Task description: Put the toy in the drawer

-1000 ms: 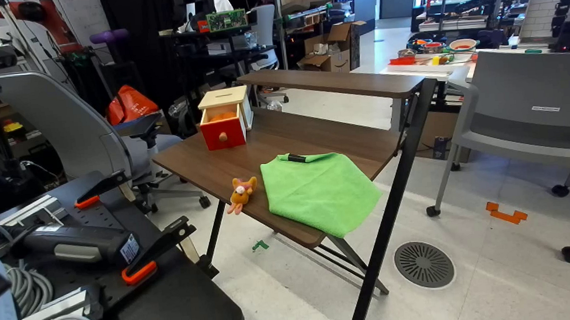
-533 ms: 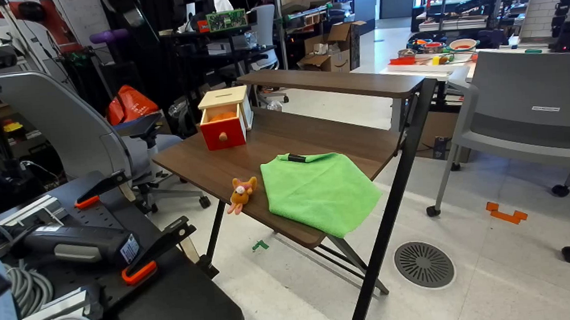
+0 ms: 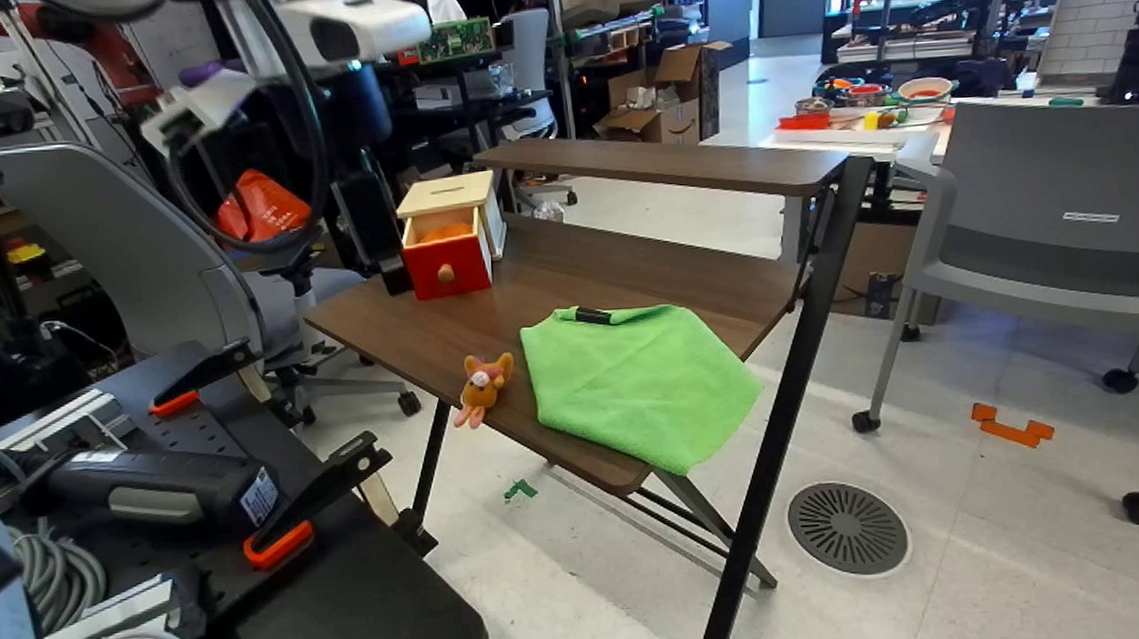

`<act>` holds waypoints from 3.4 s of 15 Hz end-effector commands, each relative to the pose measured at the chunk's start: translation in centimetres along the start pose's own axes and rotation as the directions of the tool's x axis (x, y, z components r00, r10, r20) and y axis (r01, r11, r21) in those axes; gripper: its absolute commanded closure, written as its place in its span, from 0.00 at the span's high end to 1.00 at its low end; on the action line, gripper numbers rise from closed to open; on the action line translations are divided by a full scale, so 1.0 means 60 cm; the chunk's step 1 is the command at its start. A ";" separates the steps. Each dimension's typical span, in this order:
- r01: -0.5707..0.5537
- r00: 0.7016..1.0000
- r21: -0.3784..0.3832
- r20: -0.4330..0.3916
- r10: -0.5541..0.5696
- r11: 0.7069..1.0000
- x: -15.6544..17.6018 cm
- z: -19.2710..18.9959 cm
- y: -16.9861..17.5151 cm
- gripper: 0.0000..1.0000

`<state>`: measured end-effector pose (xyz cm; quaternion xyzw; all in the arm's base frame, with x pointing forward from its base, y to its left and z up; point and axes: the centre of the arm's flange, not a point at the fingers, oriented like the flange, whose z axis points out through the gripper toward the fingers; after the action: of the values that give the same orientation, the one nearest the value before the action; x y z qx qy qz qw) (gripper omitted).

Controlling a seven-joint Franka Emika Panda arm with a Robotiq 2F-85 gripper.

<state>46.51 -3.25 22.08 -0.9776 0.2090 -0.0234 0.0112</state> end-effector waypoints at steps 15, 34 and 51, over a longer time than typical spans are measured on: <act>-0.134 0.986 0.016 0.105 0.132 0.991 0.119 0.270 -0.073 0.56; -0.103 0.982 0.033 0.161 0.097 0.994 0.100 0.158 -0.066 0.63; -0.068 0.973 -0.069 0.214 0.081 0.995 0.066 0.253 -0.072 0.34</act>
<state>52.04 -0.55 7.35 -0.9657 0.2425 0.0915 0.0164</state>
